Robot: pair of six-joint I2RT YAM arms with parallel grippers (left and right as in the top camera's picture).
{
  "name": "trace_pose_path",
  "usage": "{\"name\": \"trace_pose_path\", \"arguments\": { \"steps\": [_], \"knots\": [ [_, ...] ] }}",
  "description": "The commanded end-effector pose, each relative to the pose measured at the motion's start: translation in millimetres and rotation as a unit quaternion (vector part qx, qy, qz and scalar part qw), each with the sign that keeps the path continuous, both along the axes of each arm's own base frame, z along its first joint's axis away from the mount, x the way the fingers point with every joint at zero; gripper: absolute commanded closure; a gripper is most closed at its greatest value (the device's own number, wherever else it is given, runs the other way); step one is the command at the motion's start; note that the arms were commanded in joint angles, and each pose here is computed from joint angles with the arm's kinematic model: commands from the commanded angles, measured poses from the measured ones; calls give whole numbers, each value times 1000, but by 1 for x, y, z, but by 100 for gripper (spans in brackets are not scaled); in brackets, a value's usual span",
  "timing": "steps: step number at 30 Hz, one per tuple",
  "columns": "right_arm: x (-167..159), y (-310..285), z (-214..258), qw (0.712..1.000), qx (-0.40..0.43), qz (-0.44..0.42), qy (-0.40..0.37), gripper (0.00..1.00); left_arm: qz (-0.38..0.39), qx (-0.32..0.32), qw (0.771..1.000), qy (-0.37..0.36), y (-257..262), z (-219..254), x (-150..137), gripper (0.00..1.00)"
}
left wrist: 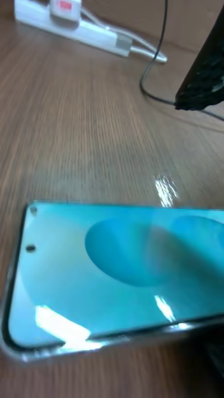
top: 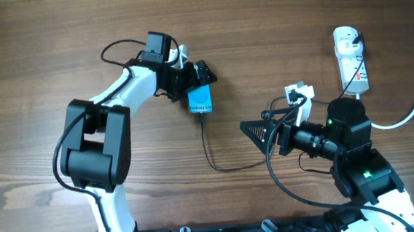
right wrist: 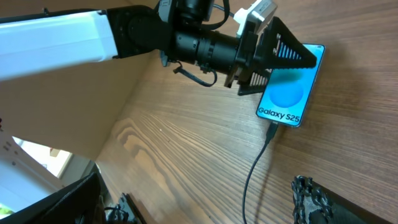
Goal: Plug charger to phone and switch on socket
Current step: 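Lower the phone flat onto the table and release with the left gripper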
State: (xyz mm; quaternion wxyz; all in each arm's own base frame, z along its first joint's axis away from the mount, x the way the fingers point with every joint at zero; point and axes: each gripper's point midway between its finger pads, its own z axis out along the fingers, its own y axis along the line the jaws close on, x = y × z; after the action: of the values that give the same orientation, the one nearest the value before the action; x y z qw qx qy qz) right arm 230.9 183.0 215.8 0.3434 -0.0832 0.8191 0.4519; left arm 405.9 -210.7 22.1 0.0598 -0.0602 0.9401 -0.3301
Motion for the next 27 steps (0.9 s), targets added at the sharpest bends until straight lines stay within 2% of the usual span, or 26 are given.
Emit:
{"name": "trace_pose_path", "arguments": {
  "steps": [1, 8, 14, 19, 24, 27],
  "knots": [
    [2, -1, 0, 1000, -7, -3, -7, 0, 32, 136, 989, 50, 47, -58, -21, 0],
    [0, -2, -4, 1000, -11, -3, 3, 0, 44, 192, 978, 72, 69, -65, -31, 0],
    [1, -5, -9, 1000, -20, -13, 10, 0, 70, 191, 974, 97, 86, -53, -31, 0],
    [5, -8, -1, 999, -25, -27, 6, 0, 62, 187, 978, 62, 94, 2, -14, 0],
    [9, -17, 7, 997, -46, -55, 12, 0, 66, 168, 983, -27, 90, 85, 5, 0],
    [7, -19, 14, 997, -56, -54, 9, 0, 78, 149, 981, -97, 90, 148, 5, 0]
  ]
}}
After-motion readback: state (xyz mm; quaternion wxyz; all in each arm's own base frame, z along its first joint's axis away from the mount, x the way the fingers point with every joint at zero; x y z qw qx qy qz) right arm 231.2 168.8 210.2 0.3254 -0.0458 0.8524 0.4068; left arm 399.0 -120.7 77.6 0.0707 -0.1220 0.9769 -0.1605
